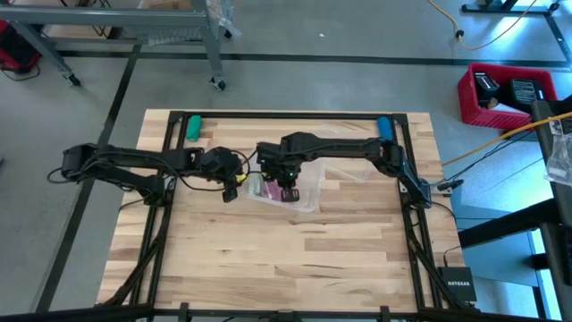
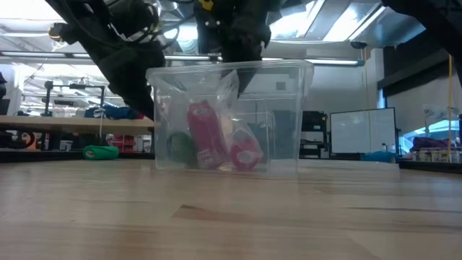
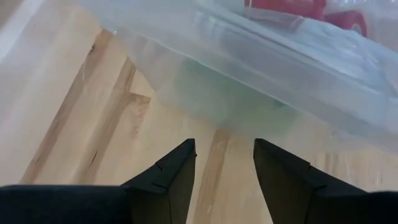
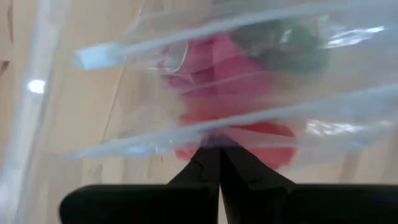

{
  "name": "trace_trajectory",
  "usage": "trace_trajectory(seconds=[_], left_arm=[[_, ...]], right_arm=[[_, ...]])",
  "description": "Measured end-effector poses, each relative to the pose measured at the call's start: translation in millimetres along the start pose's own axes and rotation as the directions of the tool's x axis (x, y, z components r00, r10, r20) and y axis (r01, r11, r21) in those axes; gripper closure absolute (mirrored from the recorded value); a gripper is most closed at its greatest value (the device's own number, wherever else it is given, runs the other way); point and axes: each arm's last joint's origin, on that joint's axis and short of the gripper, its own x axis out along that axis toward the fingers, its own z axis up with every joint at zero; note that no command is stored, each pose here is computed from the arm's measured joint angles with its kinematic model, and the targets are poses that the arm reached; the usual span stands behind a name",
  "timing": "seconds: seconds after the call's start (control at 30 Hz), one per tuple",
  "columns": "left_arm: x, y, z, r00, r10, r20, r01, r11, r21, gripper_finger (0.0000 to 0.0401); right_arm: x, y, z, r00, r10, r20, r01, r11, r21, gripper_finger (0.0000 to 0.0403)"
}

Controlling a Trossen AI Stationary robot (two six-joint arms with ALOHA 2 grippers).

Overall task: Roll bandage
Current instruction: Adjust the zip bags in the transparent container, then close the transparent container

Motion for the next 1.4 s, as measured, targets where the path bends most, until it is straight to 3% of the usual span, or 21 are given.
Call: trace_trajectory(seconds=[0.27,0.47,0.6,0.83,1.03,1.27,1.4], left_arm=[[-23.5,3.6,4.8,0.995,0.097,-0.009,-0.096,0.994,0.052,0.0246],[-42.0,5.6,6.0,0.99,0.13,0.063,-0.132,0.99,0.042,0.0246],[-48.4,5.9,5.7,0.988,0.128,0.083,-0.132,0.991,0.039,0.0246],[-49.3,5.8,5.8,0.988,0.128,0.088,-0.131,0.991,0.037,0.0246],[-49.4,5.6,8.3,0.985,0.126,0.116,-0.132,0.99,0.043,0.0246],[-50.4,5.2,15.3,0.975,0.122,0.188,-0.146,0.982,0.122,0.0246],[-50.4,5.2,15.0,0.975,0.122,0.185,-0.146,0.982,0.122,0.0246]], right_arm=[[-41.9,6.7,-5.7,0.996,-0.049,-0.081,0.05,0.999,0.009,0.0402],[-104.2,14.6,-15.8,0.992,-0.094,0.087,0.092,0.995,0.035,0.0402],[-135.8,6.1,-31.7,0.976,-0.181,0.118,0.17,0.98,0.1,0.0402],[-175.5,-28.6,-71.6,0.934,-0.346,0.086,0.317,0.916,0.245,0.0402],[-159.9,-70.5,-128.9,0.916,-0.401,0.002,0.365,0.835,0.413,0.0402],[-86.2,-117.3,-196.5,0.909,-0.406,-0.094,0.388,0.742,0.547,0.0398],[-48.2,-130.3,-223.7,0.926,-0.352,-0.136,0.364,0.737,0.569,0.0353]])
